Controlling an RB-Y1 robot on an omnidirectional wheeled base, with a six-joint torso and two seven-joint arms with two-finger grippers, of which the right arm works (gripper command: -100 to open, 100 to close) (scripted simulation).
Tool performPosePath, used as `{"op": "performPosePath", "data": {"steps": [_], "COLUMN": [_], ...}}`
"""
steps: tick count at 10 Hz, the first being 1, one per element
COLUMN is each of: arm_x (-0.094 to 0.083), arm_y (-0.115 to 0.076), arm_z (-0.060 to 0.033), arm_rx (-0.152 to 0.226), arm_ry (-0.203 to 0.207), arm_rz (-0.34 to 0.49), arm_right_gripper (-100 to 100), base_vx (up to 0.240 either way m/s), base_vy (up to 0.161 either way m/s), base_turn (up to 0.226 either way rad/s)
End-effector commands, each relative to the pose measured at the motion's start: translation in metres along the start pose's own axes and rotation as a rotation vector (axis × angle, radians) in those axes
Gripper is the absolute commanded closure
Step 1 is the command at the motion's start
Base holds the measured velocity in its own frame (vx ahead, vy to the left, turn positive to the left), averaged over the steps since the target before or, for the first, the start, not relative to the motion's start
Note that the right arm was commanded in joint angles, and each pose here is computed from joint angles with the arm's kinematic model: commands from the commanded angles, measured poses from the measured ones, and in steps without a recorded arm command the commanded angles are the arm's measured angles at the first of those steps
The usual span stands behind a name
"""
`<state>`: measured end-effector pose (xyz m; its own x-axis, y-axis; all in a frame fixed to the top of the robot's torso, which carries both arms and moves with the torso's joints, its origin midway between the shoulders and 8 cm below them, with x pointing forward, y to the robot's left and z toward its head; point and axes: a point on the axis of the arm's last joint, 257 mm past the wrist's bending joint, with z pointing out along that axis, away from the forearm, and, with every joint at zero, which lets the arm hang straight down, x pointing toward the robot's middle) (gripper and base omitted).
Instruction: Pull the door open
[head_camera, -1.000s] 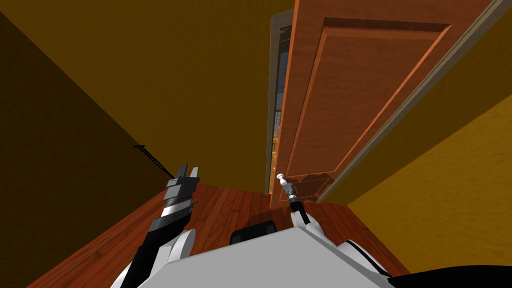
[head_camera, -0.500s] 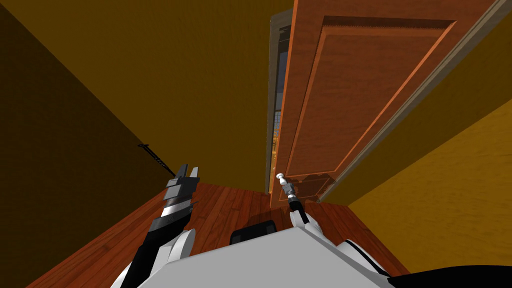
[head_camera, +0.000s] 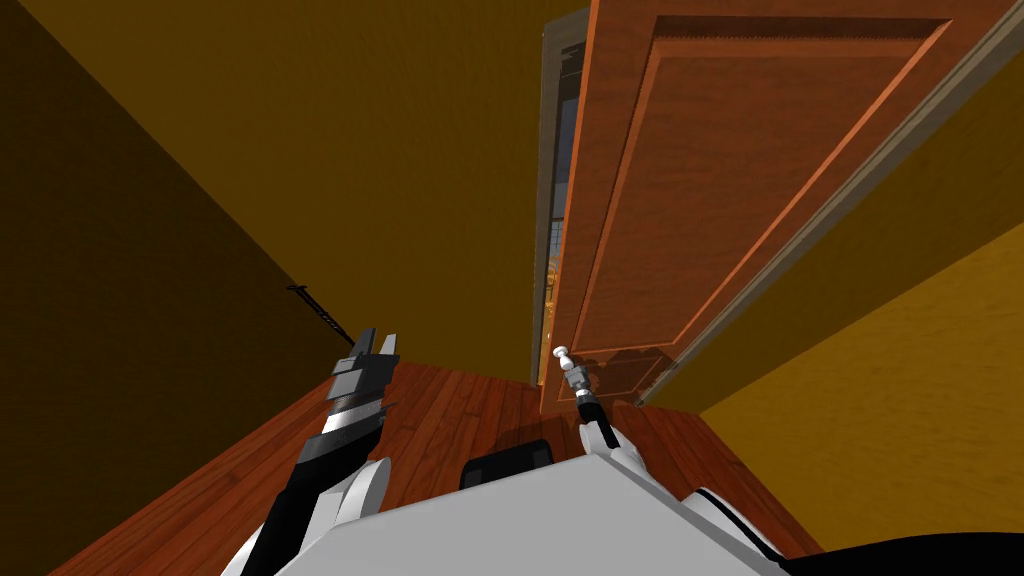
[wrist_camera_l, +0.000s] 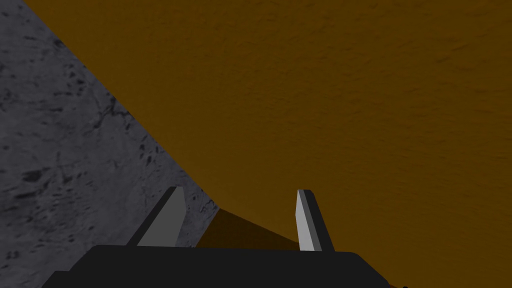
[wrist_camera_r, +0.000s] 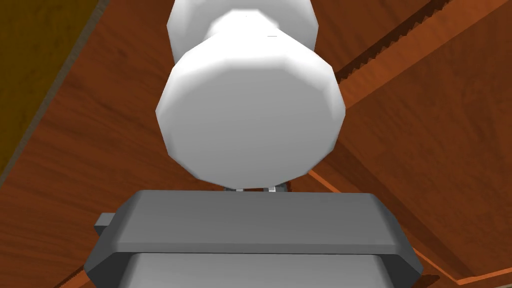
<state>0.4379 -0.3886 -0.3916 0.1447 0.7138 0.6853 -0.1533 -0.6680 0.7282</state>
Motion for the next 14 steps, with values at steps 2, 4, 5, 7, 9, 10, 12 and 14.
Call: {"op": "performPosePath", "data": {"steps": [2, 4, 5, 7, 9, 10, 12, 14], "arm_x": [0.024, 0.025, 0.025, 0.000, 0.002, 0.003, 0.005, 0.006], "arm_y": [-0.009, -0.010, -0.010, -0.006, -0.008, -0.008, -0.010, -0.011], "arm_z": [0.0109, 0.0115, 0.0115, 0.0038, 0.0044, 0.0048, 0.0055, 0.0059], "arm_rx": [-0.002, -0.002, -0.002, 0.002, 0.001, 0.001, 0.000, -0.001], "arm_ry": [0.050, 0.045, 0.045, -0.006, -0.007, -0.007, -0.008, -0.008], "arm_rz": [0.020, 0.071, 0.071, 0.111, 0.159, 0.187, 0.249, 0.282], "arm_right_gripper": [100, 100, 100, -100, -100, -100, -100, -100], "base_vx": [0.000, -0.005, -0.027, -0.063, -0.099, -0.100, -0.097, -0.071], "base_vy": [0.007, -0.004, -0.023, -0.022, -0.011, -0.016, -0.002, -0.018], "base_turn": [-0.003, 0.025, 0.019, 0.007, 0.021, 0.043, 0.058, 0.047]}}
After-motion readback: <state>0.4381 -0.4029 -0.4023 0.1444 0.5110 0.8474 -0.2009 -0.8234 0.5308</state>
